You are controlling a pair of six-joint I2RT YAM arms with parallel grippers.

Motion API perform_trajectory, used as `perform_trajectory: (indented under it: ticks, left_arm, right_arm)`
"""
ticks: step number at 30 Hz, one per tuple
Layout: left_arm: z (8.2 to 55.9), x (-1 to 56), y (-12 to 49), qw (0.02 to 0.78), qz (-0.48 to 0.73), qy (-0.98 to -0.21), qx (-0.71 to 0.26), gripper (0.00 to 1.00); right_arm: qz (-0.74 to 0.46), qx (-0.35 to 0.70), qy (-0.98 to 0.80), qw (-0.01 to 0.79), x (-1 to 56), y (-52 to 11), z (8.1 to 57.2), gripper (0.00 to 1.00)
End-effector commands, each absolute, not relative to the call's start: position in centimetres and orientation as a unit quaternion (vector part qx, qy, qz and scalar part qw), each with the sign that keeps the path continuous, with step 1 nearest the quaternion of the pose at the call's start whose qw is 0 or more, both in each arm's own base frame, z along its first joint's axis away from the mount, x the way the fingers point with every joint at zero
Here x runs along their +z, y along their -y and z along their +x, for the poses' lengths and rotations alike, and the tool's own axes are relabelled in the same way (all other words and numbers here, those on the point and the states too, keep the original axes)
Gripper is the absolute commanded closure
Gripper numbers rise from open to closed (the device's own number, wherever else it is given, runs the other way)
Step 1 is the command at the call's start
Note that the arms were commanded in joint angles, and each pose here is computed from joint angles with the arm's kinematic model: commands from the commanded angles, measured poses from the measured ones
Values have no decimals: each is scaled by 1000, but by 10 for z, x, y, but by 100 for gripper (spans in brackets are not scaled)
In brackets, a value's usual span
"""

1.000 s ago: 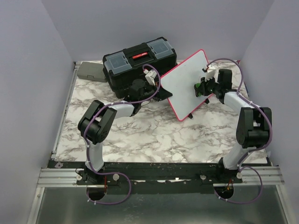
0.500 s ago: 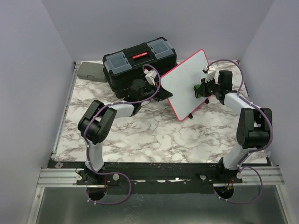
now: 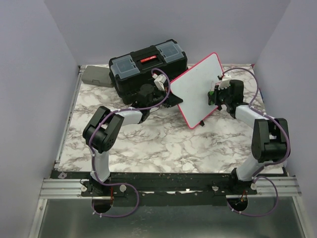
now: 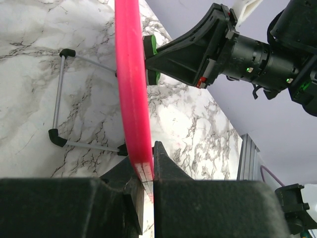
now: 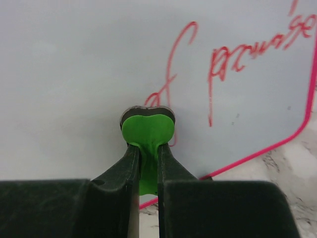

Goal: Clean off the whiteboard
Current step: Erase the whiteboard at the whiteboard stand.

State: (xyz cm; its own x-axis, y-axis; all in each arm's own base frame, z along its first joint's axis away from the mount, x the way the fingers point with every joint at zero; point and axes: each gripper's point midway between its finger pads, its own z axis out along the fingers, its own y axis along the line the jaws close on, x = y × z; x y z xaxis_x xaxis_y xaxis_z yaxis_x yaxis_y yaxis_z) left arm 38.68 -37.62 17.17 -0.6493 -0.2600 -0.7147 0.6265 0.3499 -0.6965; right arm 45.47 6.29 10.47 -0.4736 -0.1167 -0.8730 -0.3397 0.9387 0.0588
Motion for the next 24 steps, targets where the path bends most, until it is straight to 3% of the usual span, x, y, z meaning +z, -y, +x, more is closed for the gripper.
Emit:
perform_trajectory:
  ticks: [1, 5, 9, 11, 13, 18, 24]
  left_arm:
    - [343, 189, 401, 338, 192, -686, -615, 100]
    - [343, 189, 401, 339, 192, -686, -615, 100]
    - [343, 188, 401, 338, 192, -686, -615, 100]
    - [343, 189, 401, 338, 191, -686, -615, 100]
    - [344, 189, 401, 339, 191, -686, -615, 100]
    - [345, 187, 399, 341, 187, -689, -612, 100]
    - [349, 187, 399, 348, 181, -695, -603, 100]
  right_arm:
    - [-52, 15, -854, 517, 104, -20, 469, 99]
    - [-78, 31, -861, 501, 99, -27, 466, 99]
    - [-265, 219, -845, 409, 83, -100, 419, 99]
    - [-293, 292, -827, 380, 86, -121, 405, 99]
    - [-272, 274, -834, 394, 88, -116, 416, 99]
    - [-118, 106, -839, 521, 113, -57, 460, 99]
    - [-92, 56, -855, 507, 103, -37, 465, 99]
